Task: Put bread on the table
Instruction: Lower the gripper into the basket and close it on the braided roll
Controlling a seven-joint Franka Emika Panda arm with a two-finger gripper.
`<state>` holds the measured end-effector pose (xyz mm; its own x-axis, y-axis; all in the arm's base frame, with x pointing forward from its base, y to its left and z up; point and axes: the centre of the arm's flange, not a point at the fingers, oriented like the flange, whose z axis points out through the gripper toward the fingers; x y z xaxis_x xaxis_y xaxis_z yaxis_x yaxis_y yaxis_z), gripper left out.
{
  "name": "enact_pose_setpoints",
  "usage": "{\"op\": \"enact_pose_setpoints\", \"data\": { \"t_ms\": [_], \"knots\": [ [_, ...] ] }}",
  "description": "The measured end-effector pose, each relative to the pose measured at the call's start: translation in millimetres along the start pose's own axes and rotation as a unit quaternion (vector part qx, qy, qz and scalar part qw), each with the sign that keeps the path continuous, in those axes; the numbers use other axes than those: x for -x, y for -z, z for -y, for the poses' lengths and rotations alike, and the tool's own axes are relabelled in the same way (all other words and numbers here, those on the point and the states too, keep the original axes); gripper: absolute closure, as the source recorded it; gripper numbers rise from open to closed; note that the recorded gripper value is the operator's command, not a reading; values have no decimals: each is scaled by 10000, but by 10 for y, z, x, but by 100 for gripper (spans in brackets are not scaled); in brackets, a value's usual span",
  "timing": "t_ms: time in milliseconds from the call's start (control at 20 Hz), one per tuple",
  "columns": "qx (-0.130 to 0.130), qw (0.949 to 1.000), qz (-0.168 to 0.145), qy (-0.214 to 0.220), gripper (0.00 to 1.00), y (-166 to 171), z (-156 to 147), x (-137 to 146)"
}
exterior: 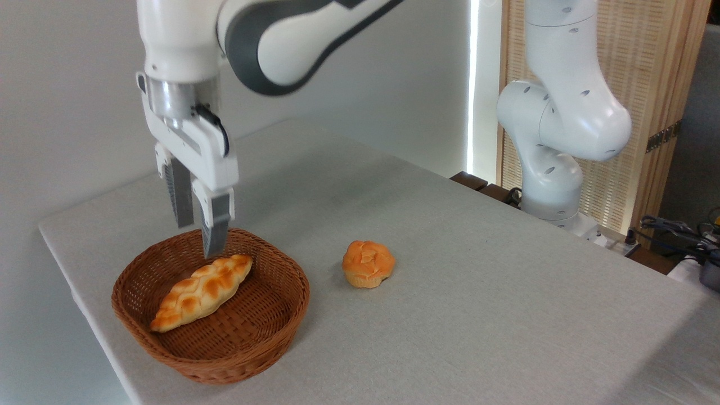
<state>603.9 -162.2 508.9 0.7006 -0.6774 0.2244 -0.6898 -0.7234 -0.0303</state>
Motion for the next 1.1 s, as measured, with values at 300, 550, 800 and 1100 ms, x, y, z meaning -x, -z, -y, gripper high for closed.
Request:
{"op": "enact_pose_setpoints", "data": {
  "t_ms": [300,550,800,1100],
  "knots": [
    [81,9997,191,-136,0,-377,-56,162],
    [83,9995,169,-244,0,-452,-78,160],
    [88,9995,112,-269,0,-597,-90,124],
    [-145,9982,125,-565,30,-835,-153,153]
  ]
}}
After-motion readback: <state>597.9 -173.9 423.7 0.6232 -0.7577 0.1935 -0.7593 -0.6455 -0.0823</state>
